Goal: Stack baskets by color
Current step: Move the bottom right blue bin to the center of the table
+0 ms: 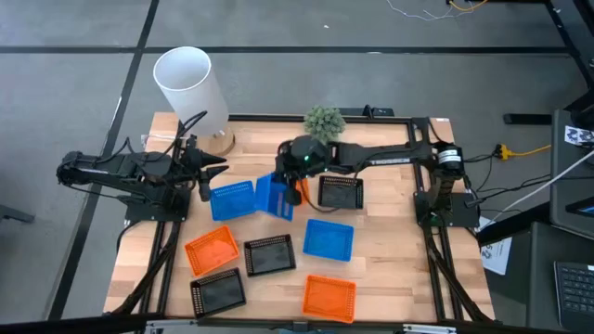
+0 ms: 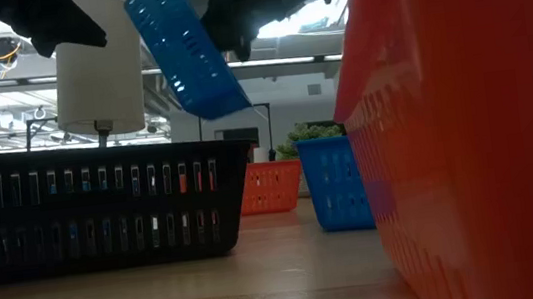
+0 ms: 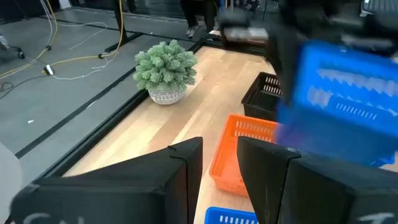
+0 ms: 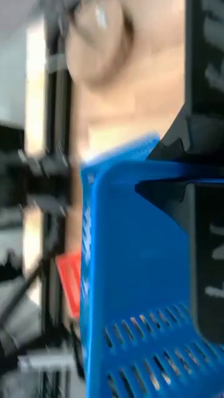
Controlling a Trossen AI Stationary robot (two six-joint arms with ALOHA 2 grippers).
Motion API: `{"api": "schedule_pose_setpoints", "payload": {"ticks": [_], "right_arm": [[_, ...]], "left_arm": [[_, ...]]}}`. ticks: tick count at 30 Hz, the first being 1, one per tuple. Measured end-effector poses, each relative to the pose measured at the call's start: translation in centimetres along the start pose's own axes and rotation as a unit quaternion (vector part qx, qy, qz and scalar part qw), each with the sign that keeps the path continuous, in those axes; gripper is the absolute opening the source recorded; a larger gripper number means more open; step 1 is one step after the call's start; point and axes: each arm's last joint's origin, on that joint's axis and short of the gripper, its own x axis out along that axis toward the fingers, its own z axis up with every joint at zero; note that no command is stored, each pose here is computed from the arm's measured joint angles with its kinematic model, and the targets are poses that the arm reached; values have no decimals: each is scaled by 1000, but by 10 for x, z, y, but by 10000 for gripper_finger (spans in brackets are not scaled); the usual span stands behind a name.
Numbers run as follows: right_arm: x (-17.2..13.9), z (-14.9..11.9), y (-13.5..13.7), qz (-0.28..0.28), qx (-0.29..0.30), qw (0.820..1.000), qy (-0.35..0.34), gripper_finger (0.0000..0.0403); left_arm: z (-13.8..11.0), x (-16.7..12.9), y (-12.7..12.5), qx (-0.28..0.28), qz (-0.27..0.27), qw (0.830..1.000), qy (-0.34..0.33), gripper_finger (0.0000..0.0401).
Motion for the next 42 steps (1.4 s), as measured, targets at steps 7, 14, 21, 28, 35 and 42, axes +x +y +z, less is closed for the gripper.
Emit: {"api": "schedule_pose_setpoints", "payload": {"ticks": [7, 14, 21, 28, 35, 42], "right_arm": [[13, -3, 43, 10, -51, 999, 8, 0], [27, -11, 58, -59, -90, 994, 18, 0], [43, -22, 78, -83, -93, 992, 22, 0], [43, -25, 102, -16, -62, 998, 29, 0], [43, -28, 119, 21, -63, 997, 40, 0], [44, -38, 95, -32, -54, 994, 91, 0]], "left_arm": [[-1, 0, 0, -6, 1, 1000, 7, 92], [-1, 0, 0, -8, 1, 1000, 6, 92], [-1, 0, 0, -9, 1, 1000, 6, 92], [-1, 0, 0, -9, 1, 1000, 6, 92], [-1, 1, 0, -9, 1, 1000, 7, 92], [-1, 0, 0, -9, 1, 1000, 7, 92]]}}
